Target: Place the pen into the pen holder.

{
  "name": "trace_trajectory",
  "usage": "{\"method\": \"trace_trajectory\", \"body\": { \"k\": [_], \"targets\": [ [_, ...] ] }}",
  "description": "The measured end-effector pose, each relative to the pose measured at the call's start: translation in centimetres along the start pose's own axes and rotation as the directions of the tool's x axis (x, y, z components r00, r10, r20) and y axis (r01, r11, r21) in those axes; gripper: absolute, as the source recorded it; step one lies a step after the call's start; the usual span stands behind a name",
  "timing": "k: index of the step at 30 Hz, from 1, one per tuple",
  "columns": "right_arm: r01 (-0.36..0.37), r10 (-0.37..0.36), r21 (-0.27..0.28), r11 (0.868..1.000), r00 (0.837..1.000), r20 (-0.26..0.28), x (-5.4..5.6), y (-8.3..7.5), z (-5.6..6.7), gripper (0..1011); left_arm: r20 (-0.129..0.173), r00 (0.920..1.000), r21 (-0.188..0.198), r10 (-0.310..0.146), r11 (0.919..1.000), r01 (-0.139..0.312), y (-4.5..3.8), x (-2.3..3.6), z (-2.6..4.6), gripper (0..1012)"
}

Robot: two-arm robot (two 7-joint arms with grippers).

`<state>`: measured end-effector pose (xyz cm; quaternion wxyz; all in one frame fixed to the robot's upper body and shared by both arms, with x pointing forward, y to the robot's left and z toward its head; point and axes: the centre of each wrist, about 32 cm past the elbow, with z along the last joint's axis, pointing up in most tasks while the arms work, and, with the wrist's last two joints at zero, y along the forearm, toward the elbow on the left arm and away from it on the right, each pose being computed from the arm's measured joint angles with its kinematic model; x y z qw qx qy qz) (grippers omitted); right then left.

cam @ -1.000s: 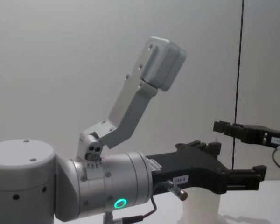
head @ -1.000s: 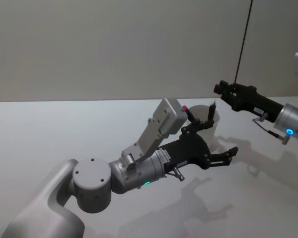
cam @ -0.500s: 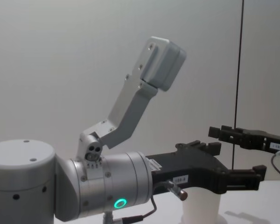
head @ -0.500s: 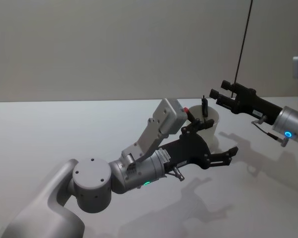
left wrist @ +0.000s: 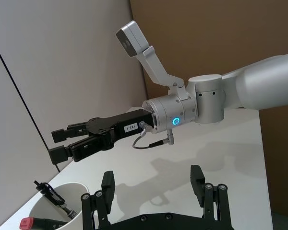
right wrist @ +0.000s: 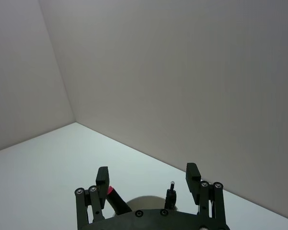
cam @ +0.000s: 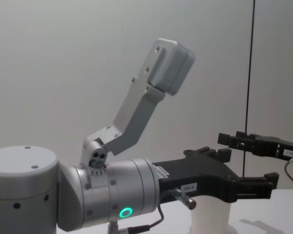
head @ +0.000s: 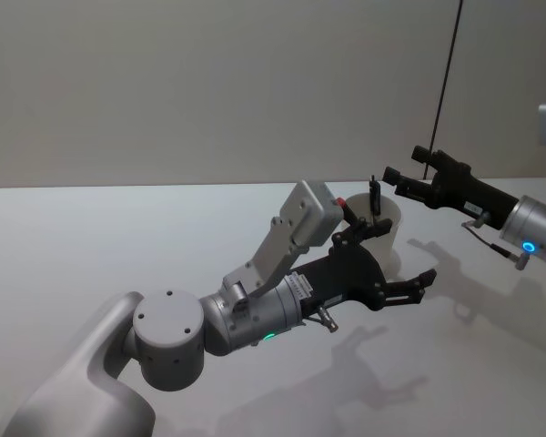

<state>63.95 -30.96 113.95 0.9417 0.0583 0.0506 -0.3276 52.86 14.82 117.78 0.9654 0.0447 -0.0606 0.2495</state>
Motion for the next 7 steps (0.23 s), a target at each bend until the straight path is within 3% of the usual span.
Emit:
{"method": "trace_trajectory", "body": {
  "k": [7],
  "targets": [
    [0.002, -0.002, 0.001, 1.000, 1.000, -0.001, 0.02, -0.02, -0.01, 1002, 0.000, 1.0000, 0.000, 0.000, 1.0000, 0.000, 0.00, 0.00, 0.00, 1000]
  ]
}}
